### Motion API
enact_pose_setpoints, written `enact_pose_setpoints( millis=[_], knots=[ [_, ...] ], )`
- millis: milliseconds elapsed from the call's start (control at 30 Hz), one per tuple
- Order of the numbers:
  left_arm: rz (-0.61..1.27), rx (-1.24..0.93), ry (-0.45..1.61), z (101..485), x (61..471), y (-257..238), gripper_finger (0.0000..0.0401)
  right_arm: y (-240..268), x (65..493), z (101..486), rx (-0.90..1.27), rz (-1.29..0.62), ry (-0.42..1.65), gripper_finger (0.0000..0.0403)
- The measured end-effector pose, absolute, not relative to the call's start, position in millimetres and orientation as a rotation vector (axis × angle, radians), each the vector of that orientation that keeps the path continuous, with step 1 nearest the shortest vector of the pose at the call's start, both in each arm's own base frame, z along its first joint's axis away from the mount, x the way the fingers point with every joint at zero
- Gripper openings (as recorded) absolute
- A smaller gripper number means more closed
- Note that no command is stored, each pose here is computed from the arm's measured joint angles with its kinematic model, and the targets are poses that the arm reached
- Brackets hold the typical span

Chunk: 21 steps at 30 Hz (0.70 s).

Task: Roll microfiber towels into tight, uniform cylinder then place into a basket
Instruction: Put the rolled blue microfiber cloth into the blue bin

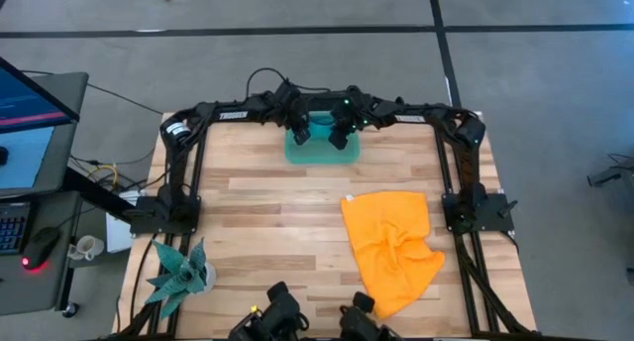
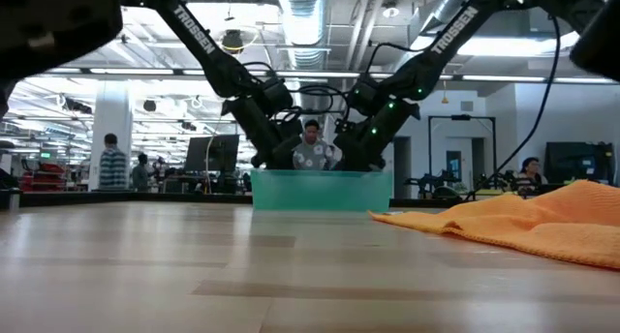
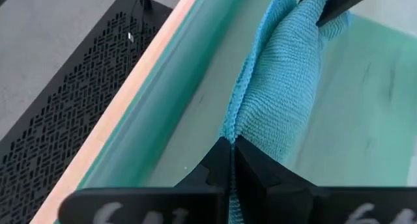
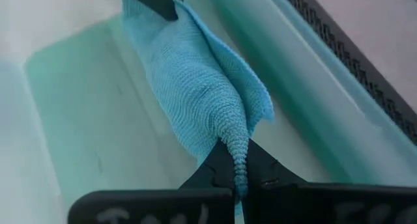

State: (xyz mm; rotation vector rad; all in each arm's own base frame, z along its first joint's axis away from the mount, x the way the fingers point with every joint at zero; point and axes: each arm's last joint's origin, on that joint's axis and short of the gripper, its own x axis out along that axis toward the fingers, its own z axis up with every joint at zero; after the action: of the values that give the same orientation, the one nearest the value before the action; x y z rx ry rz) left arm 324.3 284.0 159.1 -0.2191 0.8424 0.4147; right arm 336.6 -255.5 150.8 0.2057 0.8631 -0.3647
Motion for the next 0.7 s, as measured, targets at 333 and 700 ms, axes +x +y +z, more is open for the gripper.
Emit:
enact_pose_setpoints(
  millis=[333, 700],
  knots=[
    [0.427, -0.218, 0.853, 157.8, 323.1, 285.1, 0.0001, -260.6, 336.0, 146.3, 0.22, -0.391, 0.88, 0.0015],
    [0.431, -0.21, 0.891, 162.1, 320.5, 288.4, 0.0099, -261.8, 332.5, 144.9, 0.246, -0.42, 0.904, 0.0015]
  ],
)
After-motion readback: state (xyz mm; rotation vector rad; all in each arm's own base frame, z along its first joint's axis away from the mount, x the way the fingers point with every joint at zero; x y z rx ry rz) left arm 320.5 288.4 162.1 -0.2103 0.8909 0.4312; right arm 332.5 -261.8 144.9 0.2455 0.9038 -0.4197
